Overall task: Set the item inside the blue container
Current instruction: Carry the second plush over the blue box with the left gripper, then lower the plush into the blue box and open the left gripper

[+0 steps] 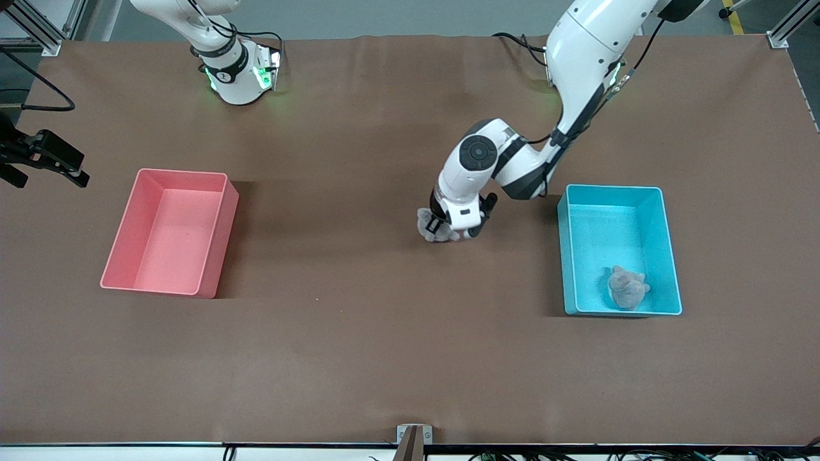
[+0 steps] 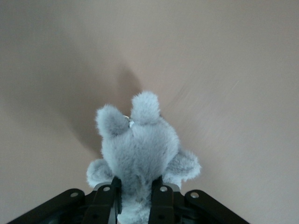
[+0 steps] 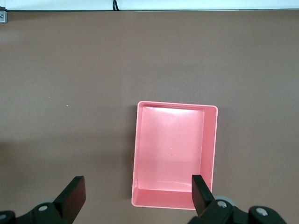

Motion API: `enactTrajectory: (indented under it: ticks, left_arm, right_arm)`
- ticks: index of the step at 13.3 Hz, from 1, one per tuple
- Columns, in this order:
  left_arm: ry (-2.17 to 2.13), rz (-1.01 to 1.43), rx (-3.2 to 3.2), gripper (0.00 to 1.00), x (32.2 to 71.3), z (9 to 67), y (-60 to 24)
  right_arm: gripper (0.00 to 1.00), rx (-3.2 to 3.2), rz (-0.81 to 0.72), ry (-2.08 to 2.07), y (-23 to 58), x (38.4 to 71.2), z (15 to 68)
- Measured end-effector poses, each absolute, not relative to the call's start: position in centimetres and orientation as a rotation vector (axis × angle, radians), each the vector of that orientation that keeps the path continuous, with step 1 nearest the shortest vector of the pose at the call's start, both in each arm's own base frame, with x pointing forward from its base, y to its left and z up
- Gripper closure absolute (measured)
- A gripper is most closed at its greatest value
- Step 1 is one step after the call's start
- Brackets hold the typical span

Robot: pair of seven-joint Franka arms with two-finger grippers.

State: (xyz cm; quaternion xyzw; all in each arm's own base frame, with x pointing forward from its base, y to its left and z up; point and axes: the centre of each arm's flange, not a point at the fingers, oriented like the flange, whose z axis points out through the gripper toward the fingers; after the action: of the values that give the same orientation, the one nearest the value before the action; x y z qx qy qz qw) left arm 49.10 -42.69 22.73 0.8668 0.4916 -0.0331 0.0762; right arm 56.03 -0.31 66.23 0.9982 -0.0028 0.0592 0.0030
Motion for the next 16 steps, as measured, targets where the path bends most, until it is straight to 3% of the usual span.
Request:
enactTrajectory:
  ticks: [4, 9, 13, 16]
  left_arm:
    - [1.455, -0.03, 2.713, 0.74, 55.9, 30.8, -38.0]
    - [1.246, -0.05, 2.924, 0.74, 61.0, 37.0, -28.3]
    - [1.026, -0.212, 3.103, 0.74, 62.7, 39.6, -16.3]
    - [0.952, -0.386, 3.147, 0.74, 62.6, 38.1, -9.9]
  right_arm:
    - [0.0, 3.13, 0.194, -0.008, -0.3, 56.0, 66.5]
    - [0.0, 3.129, 0.197, -0.007, -0.2, 56.0, 66.6]
    - [0.0, 3.129, 0.199, -0.005, -0.2, 56.0, 66.6]
    - [0.0, 3.129, 0.2, -0.005, -0.2, 56.0, 66.7]
